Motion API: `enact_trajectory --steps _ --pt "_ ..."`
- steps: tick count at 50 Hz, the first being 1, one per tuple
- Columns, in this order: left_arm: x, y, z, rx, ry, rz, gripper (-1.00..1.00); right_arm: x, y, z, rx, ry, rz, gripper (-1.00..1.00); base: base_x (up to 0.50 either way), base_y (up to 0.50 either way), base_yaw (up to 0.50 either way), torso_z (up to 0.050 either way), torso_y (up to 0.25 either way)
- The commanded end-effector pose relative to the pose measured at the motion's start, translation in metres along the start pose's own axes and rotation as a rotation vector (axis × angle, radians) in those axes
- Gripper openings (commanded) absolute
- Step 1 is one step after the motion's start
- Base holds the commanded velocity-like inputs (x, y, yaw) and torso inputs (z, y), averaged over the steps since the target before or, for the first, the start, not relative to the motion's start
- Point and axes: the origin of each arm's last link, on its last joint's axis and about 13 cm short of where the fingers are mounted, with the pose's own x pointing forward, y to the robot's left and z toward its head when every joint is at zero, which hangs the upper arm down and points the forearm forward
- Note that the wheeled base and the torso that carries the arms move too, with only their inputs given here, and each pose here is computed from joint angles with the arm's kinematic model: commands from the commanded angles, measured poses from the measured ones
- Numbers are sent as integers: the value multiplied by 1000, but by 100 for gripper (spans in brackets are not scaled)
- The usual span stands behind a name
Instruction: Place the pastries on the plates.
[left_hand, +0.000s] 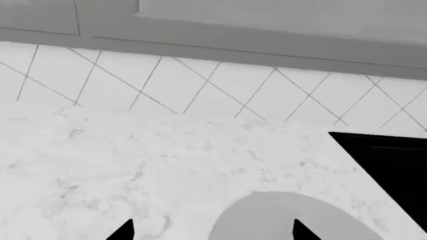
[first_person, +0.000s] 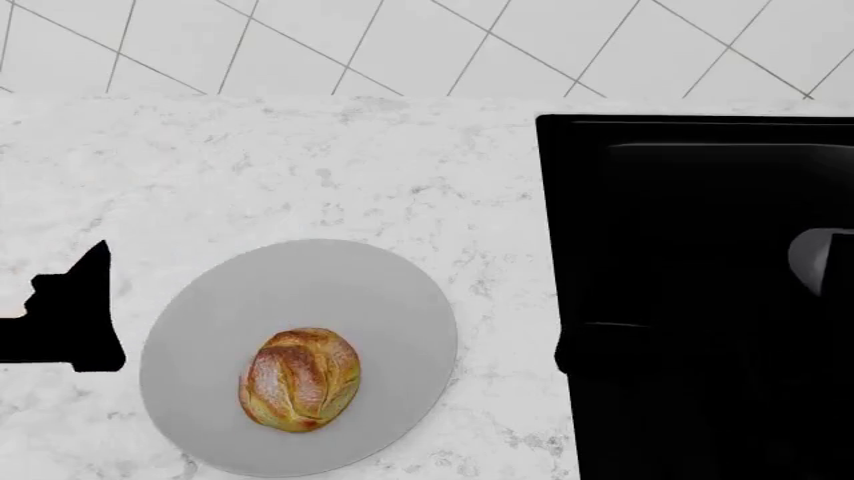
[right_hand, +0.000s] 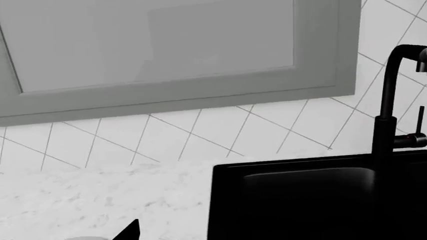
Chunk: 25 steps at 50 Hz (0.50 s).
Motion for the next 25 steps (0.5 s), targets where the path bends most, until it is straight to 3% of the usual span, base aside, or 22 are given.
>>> enact_trajectory --steps 1,8,22,25 --pt "-27 10 -27 -42 -59 160 100 -3 -5 -12 1 4 -16 100 0 0 0 0 0" --pt "-43 17 -30 -90 -92 210 100 -13 -3 -14 18 -13 -46 100 0 0 0 0 0" --pt "-36 20 -27 -82 -122 222 100 -12 3 -14 7 -35 -54 100 0 0 0 0 0" --pt "-35 20 -27 -79 -130 243 100 -13 -1 -10 37 -61 -95 100 0 0 0 0 0"
